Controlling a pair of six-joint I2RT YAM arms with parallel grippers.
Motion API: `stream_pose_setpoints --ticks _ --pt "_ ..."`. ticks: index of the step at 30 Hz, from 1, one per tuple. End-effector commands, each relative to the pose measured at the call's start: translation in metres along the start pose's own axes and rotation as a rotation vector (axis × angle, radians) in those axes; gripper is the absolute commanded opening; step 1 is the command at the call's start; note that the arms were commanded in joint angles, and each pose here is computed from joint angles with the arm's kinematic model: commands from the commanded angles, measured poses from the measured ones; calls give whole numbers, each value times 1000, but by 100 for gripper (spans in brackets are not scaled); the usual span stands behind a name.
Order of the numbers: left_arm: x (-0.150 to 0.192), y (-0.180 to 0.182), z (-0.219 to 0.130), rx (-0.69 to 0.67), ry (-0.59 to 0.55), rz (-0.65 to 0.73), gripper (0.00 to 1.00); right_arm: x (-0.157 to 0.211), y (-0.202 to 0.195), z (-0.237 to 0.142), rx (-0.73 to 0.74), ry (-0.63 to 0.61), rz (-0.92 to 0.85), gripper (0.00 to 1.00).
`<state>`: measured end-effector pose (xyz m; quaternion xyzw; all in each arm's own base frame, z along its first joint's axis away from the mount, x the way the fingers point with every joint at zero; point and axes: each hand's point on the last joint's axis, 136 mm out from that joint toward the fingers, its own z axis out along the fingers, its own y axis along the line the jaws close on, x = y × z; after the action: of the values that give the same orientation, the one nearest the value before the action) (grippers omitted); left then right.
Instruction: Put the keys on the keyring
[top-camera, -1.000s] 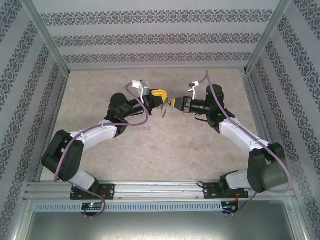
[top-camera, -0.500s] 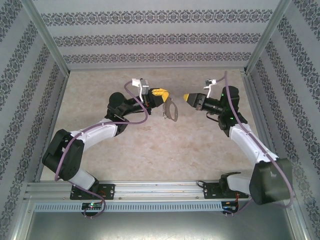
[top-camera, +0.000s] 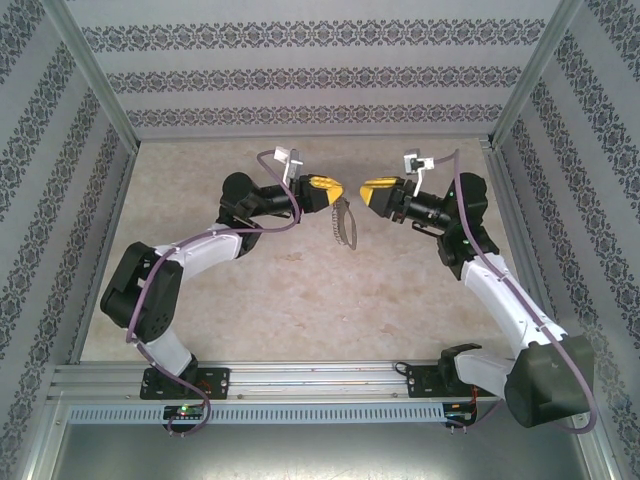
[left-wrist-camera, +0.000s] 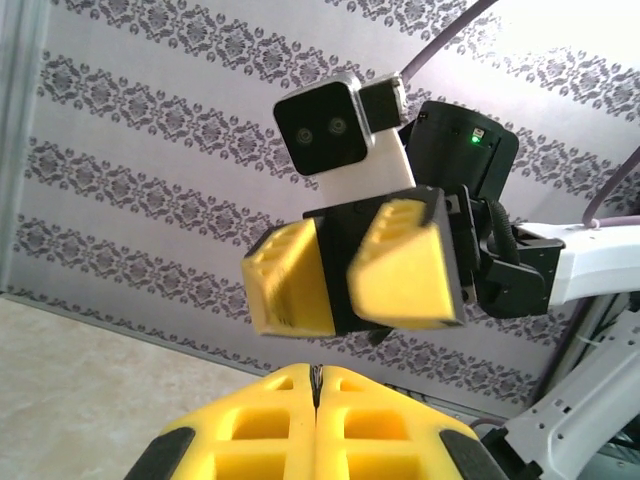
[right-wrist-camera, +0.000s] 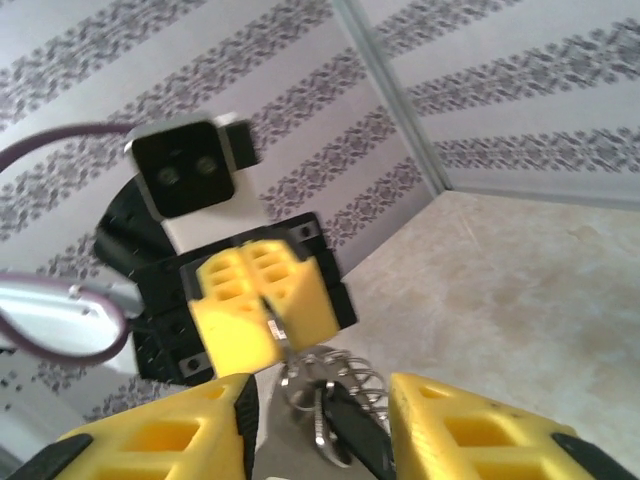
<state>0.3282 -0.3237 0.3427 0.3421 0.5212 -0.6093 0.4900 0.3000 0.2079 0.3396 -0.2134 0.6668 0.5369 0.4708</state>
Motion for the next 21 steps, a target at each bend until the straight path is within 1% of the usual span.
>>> stream_pose_setpoints --ticks 1,6,21 --pt "-22 -20 1 117 -17 31 0 -3 26 5 -104 6 -144 43" --pt "-22 -22 3 160 -14 -6 0 -2 24 10 -114 13 -147 43" --pt "-22 -22 6 189 -7 -50 0 -7 21 26 -147 12 -147 41"
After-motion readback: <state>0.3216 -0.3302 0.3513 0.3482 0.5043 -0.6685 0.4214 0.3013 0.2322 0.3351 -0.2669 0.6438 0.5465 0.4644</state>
